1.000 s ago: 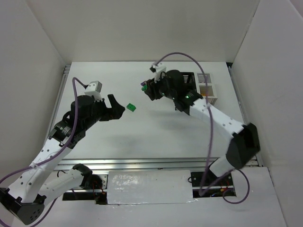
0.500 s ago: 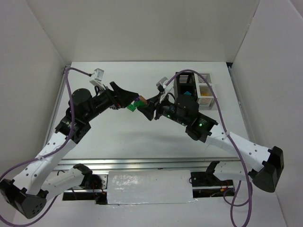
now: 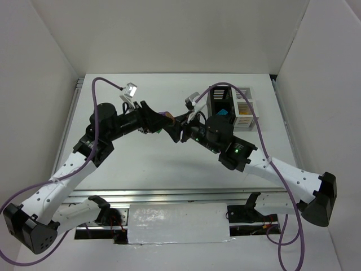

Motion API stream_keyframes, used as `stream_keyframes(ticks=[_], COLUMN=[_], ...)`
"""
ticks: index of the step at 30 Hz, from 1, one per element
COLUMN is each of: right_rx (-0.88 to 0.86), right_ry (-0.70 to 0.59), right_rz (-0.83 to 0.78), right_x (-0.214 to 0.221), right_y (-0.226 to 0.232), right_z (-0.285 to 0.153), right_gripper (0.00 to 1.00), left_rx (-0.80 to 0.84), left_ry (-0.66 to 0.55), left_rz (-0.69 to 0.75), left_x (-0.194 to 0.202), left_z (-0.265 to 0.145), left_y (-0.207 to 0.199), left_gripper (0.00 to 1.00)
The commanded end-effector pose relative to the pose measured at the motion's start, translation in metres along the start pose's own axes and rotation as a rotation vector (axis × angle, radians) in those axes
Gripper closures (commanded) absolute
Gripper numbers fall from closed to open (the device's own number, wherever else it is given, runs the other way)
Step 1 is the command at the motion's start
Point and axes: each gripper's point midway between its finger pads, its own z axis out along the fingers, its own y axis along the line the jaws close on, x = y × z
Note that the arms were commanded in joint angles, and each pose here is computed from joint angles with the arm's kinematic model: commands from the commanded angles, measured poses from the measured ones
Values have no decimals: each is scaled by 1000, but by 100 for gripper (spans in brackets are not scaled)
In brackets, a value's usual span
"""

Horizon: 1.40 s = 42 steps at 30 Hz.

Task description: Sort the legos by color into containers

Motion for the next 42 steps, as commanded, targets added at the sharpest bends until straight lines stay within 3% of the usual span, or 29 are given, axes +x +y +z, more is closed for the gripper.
stream_keyframes(ticks=[1, 5, 10, 11, 12, 13, 15, 22, 23, 29, 31, 36, 42], right_rx=[26, 40, 14, 5, -29, -55, -155, -402, -403, -638, -742, -840, -830], right_ry=[-99, -100, -74, -71, -63, -57, -40, 155, 135, 47, 54, 83, 98], right_rz=[5, 2, -8, -11, -13, -10, -16, -29, -14, -14, -20, 32, 70], right_x=[-36, -37, -30, -29, -27, -25, -21, -9, -21, -65, -77, -87, -94], right_y=[1, 1, 6, 8, 13, 18, 34, 38, 24, 56, 72, 86, 87], right_z=[2, 1, 3, 3, 2, 1, -5, -40, -52, -104, -118, -123, -116], right_gripper=[81, 81, 79, 75, 67, 41, 1, 0, 0, 0, 5, 15, 19], left_rx=[101, 80, 62, 64, 66, 66, 68, 161, 196, 485, 551, 705, 747], left_ry=[4, 23, 22, 19, 26, 21, 13, -18, -4, 48, 65, 126, 153], left_rz=[55, 54, 77, 85, 97, 105, 131, 286, 326, 477, 498, 544, 548], left_x=[-7, -3, -5, -8, -7, -10, -12, -19, -16, 7, 15, 33, 41], left_z=[1, 6, 8, 8, 8, 8, 7, -18, -22, -55, -63, -77, -79], left_y=[-25, -19, -18, -20, -21, -22, -23, -51, -57, -103, -110, -125, -129], left_gripper=[30, 44, 88, 95, 100, 100, 100, 100, 100, 100, 100, 100, 100])
